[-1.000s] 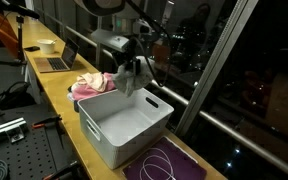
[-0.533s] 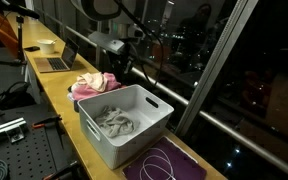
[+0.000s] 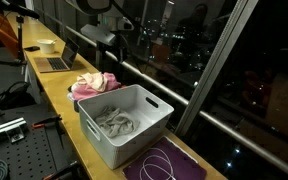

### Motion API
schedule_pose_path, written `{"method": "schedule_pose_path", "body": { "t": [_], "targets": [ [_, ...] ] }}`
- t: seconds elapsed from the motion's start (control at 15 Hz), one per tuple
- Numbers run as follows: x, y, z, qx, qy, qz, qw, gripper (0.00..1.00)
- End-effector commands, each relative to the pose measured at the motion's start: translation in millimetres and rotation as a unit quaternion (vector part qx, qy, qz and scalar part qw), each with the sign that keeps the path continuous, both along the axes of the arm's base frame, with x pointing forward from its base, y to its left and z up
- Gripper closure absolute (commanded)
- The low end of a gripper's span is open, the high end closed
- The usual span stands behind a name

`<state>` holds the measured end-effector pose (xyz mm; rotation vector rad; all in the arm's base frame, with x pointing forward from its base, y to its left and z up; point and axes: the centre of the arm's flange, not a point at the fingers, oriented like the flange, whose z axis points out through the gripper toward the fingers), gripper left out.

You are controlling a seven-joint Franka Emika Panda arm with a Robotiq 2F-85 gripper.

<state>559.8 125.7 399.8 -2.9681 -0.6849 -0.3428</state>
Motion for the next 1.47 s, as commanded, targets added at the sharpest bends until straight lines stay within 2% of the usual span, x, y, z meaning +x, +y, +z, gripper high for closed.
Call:
{"method": "schedule_pose_path", "body": {
  "t": [0.0,0.2,0.4,0.67,0.87,1.13,1.4],
  "targets": [
    [17.5,61.3,-1.2,-0.001,-0.002,0.026,0.9997,0.0],
    [29.0,107.5,-6.8,-0.001,-0.001,0.049,0.9988,0.0],
    [42.7,136.0,-21.6,-0.004,0.001,0.067,0.9978,0.0],
    [52.4,168.3,-66.5,-0.001,0.021,0.081,0.9965,0.0],
    [41.9,191.9,-108.7,-0.006,0.044,0.096,0.9944,0.0],
    [25.2,210.0,-163.2,-0.011,0.079,0.101,0.9917,0.0],
    [22.0,206.2,-200.0,-0.027,0.096,0.103,0.9897,0.0]
  ]
}}
